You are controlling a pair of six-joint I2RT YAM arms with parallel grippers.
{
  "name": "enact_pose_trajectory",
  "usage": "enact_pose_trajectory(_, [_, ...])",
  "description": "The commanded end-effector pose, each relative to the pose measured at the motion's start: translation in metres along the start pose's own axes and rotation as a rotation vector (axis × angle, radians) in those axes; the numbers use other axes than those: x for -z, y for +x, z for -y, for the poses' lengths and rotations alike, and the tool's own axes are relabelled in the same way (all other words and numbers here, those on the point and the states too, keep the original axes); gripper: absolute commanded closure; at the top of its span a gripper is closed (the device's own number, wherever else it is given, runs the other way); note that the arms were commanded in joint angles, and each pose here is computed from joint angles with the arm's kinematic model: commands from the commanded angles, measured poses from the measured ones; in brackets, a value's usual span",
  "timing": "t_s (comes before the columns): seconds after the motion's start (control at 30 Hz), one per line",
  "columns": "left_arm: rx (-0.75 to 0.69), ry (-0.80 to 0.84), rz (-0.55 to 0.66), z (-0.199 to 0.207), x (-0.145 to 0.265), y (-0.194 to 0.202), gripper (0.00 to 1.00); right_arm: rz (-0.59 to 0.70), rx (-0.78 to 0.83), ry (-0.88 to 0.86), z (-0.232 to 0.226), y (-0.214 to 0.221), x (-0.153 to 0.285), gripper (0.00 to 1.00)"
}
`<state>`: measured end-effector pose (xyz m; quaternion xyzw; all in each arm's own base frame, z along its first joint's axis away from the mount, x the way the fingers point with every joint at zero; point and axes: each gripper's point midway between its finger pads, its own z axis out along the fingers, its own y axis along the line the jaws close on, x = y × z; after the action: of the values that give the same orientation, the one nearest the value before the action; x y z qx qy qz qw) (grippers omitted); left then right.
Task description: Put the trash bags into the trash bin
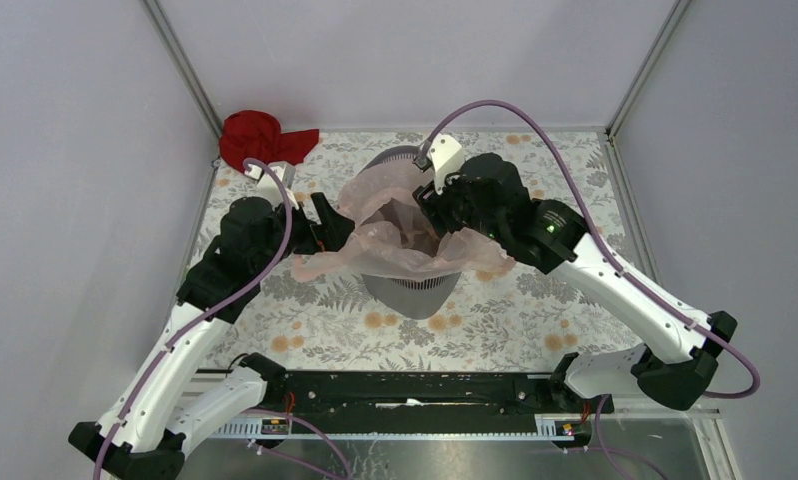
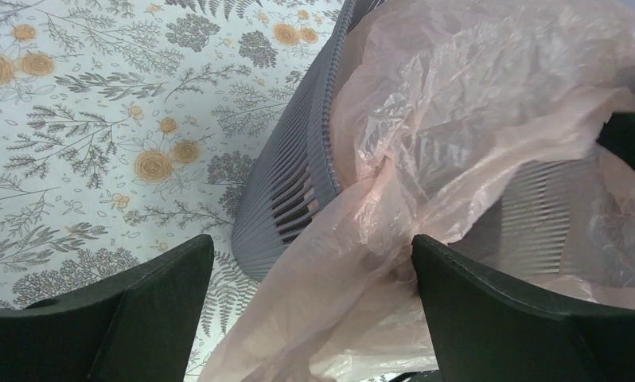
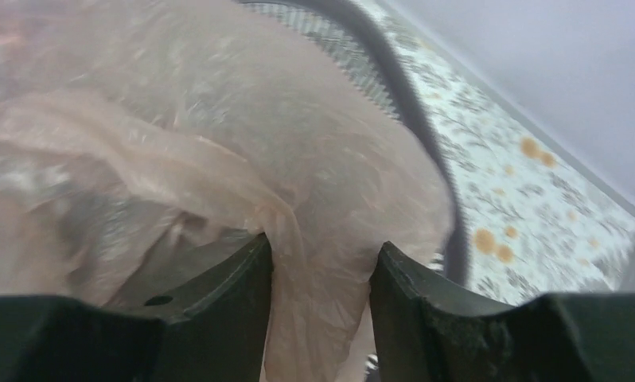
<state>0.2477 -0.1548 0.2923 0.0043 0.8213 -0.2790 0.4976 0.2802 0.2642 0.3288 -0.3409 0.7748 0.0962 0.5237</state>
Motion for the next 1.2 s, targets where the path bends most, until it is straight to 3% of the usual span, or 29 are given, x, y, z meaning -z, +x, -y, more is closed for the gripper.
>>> enact_pose_trajectory(0.0, [-0.067, -0.019, 0.088, 0.004, 0.015, -0.033, 0.03, 0.084, -0.095, 0.310, 0.056, -0.018, 0.021, 0.55])
enact_pose_trajectory(0.13, [-0.143, 0.024, 0.100, 0.015, 0.034, -0.045, 0.01, 0.078, -0.229, 0.234, 0.058, -0.007, 0.021, 0.69])
enact_pose_trajectory(0.3, [-0.200, 0.097, 0.034, 0.029, 0.044, -0.039, 0.01, 0.070, -0.335, 0.121, 0.053, -0.003, 0.023, 0.69])
enact_pose_trajectory(0.37, [-0.204, 0.080, -0.001, 0.025, 0.042, -0.033, 0.01, 0.058, -0.363, 0.113, 0.056, -0.001, 0.024, 0.61])
enact_pose_trajectory(0.43, [-0.198, 0.050, -0.008, 0.019, 0.041, -0.030, 0.01, 0.044, -0.377, 0.091, 0.056, -0.001, 0.025, 0.37])
enact_pose_trajectory(0.5, [-0.191, 0.043, 0.010, 0.017, 0.043, -0.031, 0.01, 0.031, -0.380, 0.051, 0.049, -0.002, 0.030, 0.25])
enact_pose_trajectory(0.6, [-0.185, 0.038, 0.042, 0.017, 0.046, -0.036, 0.06, 0.027, -0.395, 0.004, 0.041, 0.001, 0.045, 0.22])
enact_pose_trajectory(0.87, [-0.183, -0.023, 0.039, 0.009, 0.047, -0.041, 0.31, 0.046, -0.386, 0.037, 0.045, 0.029, 0.100, 0.16])
enact_pose_trajectory(0.93, [-0.181, -0.030, 0.045, 0.008, 0.045, -0.043, 0.35, 0.042, -0.380, 0.089, 0.053, 0.036, 0.104, 0.16])
enact_pose_trajectory(1.07, [-0.169, -0.068, 0.068, 0.005, 0.041, -0.054, 0.48, 0.062, -0.377, 0.138, 0.062, 0.034, 0.094, 0.27])
enact_pose_trajectory(1.17, [-0.173, -0.068, 0.081, 0.008, 0.042, -0.062, 0.57, 0.039, -0.374, 0.153, 0.064, 0.033, 0.084, 0.42])
